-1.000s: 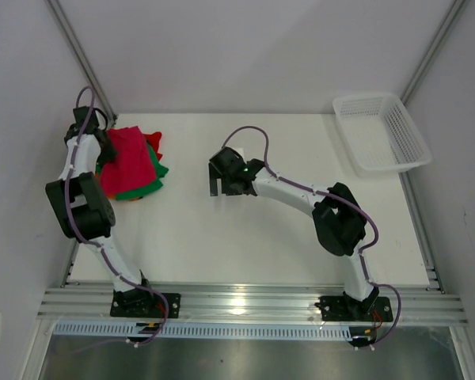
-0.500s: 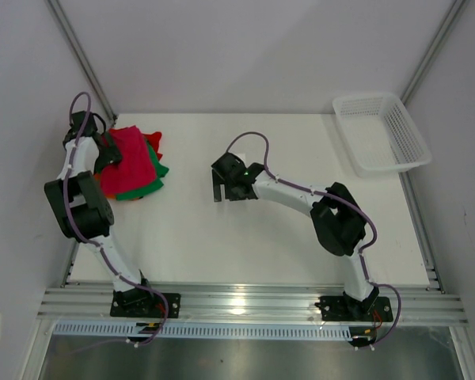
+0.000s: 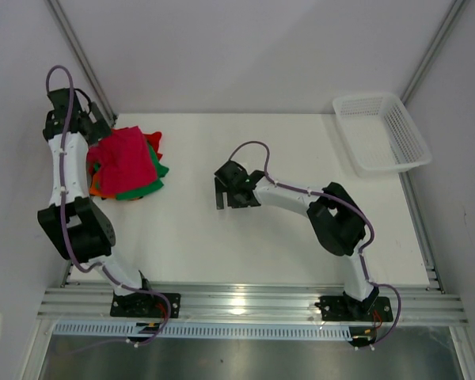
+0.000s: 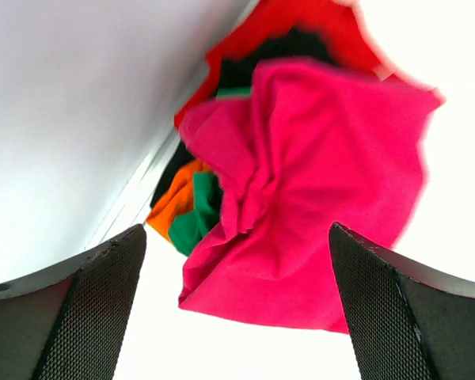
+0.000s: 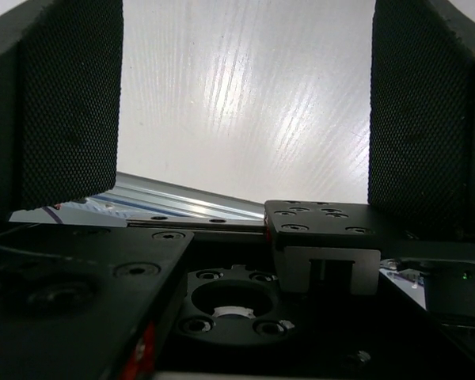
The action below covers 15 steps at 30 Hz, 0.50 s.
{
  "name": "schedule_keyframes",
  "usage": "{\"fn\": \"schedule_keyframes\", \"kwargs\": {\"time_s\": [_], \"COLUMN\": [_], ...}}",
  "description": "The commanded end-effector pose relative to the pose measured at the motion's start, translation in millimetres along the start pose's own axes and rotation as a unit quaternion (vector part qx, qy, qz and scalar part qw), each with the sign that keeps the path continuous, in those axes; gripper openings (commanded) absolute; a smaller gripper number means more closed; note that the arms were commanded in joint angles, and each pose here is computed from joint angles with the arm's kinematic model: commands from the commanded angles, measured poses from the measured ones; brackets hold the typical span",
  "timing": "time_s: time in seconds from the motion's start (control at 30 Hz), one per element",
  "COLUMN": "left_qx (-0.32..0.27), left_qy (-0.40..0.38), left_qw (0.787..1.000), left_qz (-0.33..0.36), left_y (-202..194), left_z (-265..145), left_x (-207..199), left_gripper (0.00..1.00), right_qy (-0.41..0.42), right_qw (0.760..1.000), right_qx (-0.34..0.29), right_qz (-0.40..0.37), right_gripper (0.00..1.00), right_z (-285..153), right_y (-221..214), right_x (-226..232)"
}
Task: Fold and stack the t-shirts
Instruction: Put the neatly folded tshirt into the corner of the board with the left arm
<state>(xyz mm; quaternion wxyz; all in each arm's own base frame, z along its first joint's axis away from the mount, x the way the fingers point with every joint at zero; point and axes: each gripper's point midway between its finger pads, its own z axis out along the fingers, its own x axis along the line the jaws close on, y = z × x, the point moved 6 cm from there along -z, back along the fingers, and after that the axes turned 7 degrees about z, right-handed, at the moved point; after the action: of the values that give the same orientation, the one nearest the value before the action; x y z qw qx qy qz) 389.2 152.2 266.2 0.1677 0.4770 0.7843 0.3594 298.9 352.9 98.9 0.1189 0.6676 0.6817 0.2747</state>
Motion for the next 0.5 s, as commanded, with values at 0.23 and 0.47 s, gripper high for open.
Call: {"fn": "schedule_keyframes", "kwargs": {"time_s": [0.23, 0.47], "left_qx": [-0.036, 0.033], "left_qy": [-0.153, -0.183], "left_qw": [0.988, 0.982], "left_qz": [-0.007, -0.029], "left_y": [6.6, -12.9], "left_z": [-22.1, 17.6], "left_x": [-46.0, -62.5], "left_gripper": [1.0, 0.99], "right_qy": [0.031, 0.023], "right_qw": [0.999, 0.999], "right_qx": [-0.009, -0.026], "right_qz": [0.015, 0.017], "right_gripper": [0.98, 0.99], "right_z": [-3.8, -18.1], "right_y": [-3.2, -3.2], "right_x": [4.9, -12.6]}}
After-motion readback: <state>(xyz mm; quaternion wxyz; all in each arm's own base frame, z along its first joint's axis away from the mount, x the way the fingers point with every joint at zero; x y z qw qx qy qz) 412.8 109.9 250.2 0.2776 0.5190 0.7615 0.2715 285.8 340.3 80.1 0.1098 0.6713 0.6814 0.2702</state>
